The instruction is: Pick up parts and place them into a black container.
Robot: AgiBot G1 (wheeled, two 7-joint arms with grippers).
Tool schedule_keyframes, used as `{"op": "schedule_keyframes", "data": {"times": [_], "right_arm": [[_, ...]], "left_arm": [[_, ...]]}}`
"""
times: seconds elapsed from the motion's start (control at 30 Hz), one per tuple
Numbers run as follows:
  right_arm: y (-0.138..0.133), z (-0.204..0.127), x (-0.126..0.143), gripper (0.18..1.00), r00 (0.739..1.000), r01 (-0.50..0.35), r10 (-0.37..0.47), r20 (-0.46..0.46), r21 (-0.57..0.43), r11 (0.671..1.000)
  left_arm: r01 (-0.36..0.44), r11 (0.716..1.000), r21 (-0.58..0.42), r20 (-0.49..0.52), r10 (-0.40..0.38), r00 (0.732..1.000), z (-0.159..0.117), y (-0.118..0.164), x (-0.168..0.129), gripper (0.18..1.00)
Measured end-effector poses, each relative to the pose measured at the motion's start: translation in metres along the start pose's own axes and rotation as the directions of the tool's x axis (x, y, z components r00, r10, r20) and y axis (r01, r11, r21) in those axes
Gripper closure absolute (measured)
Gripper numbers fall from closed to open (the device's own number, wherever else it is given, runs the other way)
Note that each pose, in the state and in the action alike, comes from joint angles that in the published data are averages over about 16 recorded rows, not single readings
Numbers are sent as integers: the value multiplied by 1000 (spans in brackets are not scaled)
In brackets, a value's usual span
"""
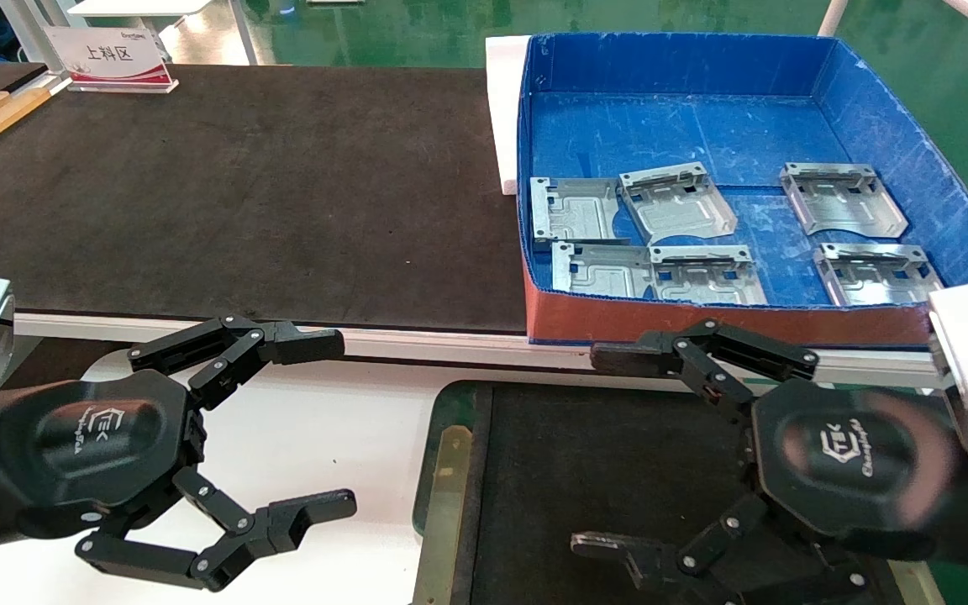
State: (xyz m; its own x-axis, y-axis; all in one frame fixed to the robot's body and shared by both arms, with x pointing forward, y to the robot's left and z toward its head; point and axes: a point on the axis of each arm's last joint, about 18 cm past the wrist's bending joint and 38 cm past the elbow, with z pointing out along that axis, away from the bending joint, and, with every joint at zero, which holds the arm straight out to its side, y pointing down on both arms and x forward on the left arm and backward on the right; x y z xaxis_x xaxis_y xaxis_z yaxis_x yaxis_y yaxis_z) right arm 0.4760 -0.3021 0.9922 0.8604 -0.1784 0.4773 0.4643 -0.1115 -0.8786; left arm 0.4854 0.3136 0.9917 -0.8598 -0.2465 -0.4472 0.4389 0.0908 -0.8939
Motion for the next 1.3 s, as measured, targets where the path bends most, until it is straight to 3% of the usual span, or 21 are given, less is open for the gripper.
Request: {"op": "schedule_keyframes", "data": {"times": [0.77, 0.97, 1.3], "right_arm": [[0, 0, 0, 177, 1000, 0, 0, 0, 0, 1000], [0, 0, 0, 177, 1000, 0, 0, 0, 0, 1000], [0, 0, 0, 177, 1000, 0, 0, 0, 0, 1000]], "left_arm": [[0, 1000, 0, 0, 0, 1000, 0, 0, 0, 189], [0, 1000, 0, 0, 0, 1000, 0, 0, 0, 214], [0, 1000, 0, 0, 0, 1000, 0, 0, 0, 335]]}}
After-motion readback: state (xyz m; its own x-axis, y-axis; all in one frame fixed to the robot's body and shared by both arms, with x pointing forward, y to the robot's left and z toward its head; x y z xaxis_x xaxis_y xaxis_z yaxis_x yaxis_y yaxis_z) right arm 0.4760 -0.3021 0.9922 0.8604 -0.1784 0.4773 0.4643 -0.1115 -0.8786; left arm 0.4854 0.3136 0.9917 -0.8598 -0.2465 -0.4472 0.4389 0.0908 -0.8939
